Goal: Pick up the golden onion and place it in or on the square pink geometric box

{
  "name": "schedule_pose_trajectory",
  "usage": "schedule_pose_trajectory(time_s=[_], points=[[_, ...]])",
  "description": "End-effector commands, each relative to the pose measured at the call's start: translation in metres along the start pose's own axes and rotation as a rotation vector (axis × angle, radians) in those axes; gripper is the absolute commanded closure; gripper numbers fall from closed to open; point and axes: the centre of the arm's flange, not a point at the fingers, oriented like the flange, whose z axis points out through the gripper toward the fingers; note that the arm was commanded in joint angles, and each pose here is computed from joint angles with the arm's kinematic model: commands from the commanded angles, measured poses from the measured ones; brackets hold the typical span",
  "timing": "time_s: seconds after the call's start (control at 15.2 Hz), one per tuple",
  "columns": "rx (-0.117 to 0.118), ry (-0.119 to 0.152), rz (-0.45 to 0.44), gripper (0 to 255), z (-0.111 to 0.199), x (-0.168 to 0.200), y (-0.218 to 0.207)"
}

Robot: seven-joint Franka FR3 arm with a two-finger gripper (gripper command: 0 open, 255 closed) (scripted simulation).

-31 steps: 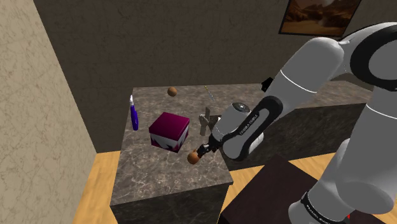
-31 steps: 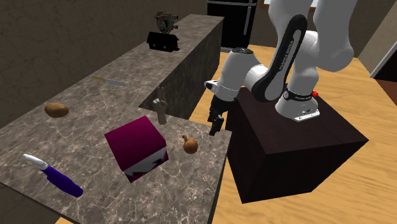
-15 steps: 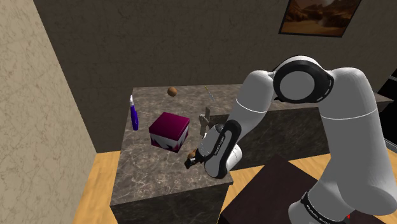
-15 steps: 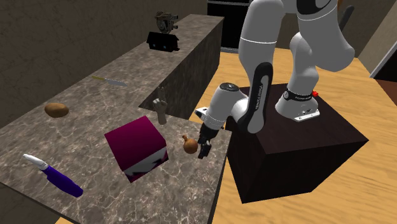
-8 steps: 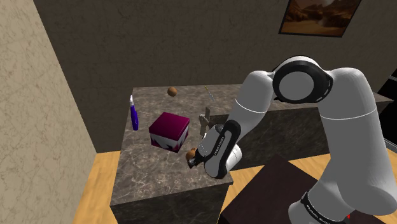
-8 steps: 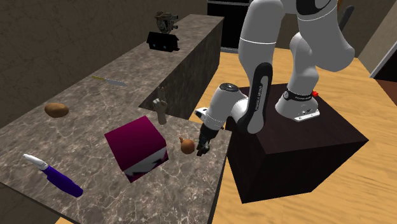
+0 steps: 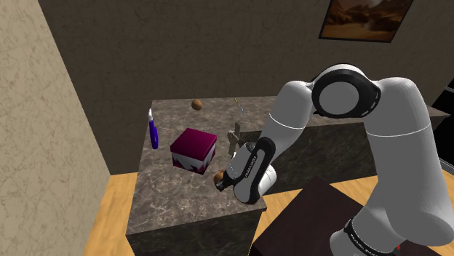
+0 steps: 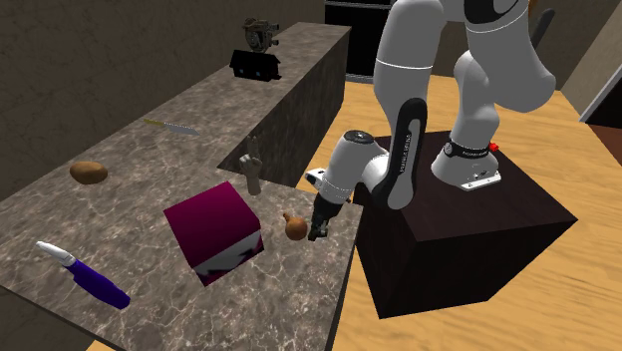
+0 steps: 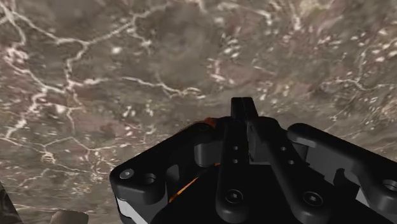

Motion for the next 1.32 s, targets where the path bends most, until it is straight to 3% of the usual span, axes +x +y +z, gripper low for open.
schedule_pose_trajectory(time_s=[0.0,0.4,0.86,1.25], points=[[0.000,0.000,0.000,0,0.000,0.000,0.000],[0.026,-0.056,0.018,0,-0.043,0.054,0.034],[0.026,-0.056,0.018,0,-0.003,0.052,0.033],[0.026,-0.056,0.018,0,-0.003,0.052,0.033]])
